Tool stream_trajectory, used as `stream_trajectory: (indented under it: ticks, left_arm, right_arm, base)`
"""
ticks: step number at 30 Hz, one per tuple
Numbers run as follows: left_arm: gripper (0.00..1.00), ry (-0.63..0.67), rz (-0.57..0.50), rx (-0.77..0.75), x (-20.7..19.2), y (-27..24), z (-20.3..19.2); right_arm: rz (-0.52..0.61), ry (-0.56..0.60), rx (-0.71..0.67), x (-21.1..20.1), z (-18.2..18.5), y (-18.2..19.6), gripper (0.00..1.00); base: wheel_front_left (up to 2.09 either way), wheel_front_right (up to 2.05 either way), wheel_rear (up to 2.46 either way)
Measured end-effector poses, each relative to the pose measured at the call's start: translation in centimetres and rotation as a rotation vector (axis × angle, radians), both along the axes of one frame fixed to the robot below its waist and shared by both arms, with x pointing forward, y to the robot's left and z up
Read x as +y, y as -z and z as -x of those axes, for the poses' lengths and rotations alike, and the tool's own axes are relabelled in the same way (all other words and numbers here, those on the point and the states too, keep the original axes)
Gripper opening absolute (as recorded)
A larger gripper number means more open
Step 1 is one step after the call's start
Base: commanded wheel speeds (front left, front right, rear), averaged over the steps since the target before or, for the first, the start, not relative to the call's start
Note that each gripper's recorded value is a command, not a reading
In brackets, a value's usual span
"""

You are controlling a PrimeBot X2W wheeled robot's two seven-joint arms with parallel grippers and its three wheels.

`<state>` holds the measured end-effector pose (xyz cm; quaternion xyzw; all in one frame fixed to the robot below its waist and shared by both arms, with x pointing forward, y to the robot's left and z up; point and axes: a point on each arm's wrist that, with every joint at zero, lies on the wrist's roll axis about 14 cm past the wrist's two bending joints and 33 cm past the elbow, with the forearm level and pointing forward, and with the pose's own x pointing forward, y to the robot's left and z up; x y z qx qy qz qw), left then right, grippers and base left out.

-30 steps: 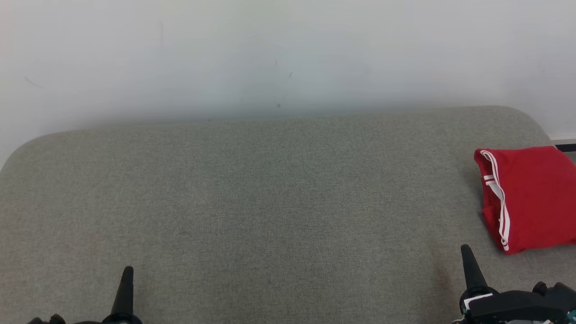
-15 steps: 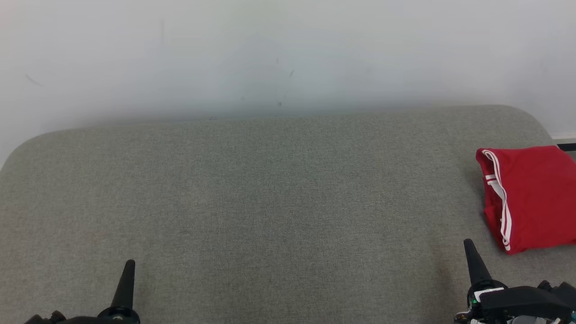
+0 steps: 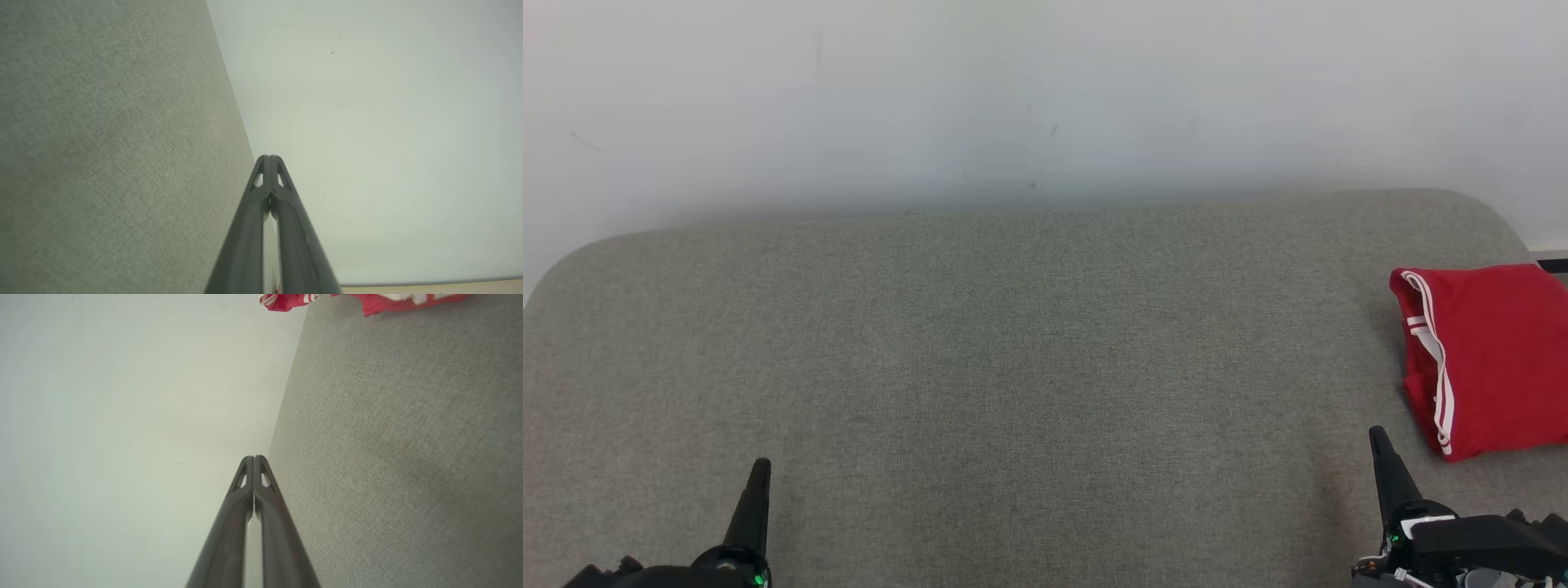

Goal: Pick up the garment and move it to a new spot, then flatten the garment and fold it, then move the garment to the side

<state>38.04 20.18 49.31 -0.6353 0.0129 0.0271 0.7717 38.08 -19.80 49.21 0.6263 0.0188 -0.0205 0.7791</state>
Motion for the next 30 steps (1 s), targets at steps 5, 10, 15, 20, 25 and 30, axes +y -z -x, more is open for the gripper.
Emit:
stream_trajectory:
  ticks: [5, 10, 15, 20, 25, 30]
  left_arm:
    - [0.00, 0.003, 0.033, -0.006, 0.0, -0.1, -0.1]
    - [0.00, 0.006, 0.073, -0.011, -0.1, -0.2, -0.2]
    - [0.00, 0.010, 0.103, -0.022, -0.2, -0.5, -0.4]
    - [0.00, 0.013, 0.139, -0.027, -0.2, -0.6, -0.5]
    - [0.00, 0.017, 0.169, -0.038, -0.2, -0.9, -0.6]
    - [0.00, 0.019, 0.198, -0.045, -0.3, -1.0, -0.7]
  right_arm:
    - [-0.042, 0.001, -0.011, -0.1, -0.2, -0.3, 0.00]
    - [-0.078, 0.001, -0.018, -0.1, -0.3, -0.5, 0.00]
    - [-0.118, 0.001, -0.028, -0.1, -0.4, -0.8, 0.00]
    - [-0.154, 0.000, -0.035, -0.2, -0.5, -0.9, 0.00]
    - [-0.188, -0.001, -0.042, -0.2, -0.6, -1.1, 0.00]
    - [-0.219, -0.002, -0.049, -0.2, -0.7, -1.3, 0.00]
  base:
    - [0.00, 0.00, 0.00]
    - [0.00, 0.00, 0.00]
    - [0.00, 0.00, 0.00]
    - [0.00, 0.00, 0.00]
    - [0.00, 0.00, 0.00]
    - [0.00, 0.00, 0.00]
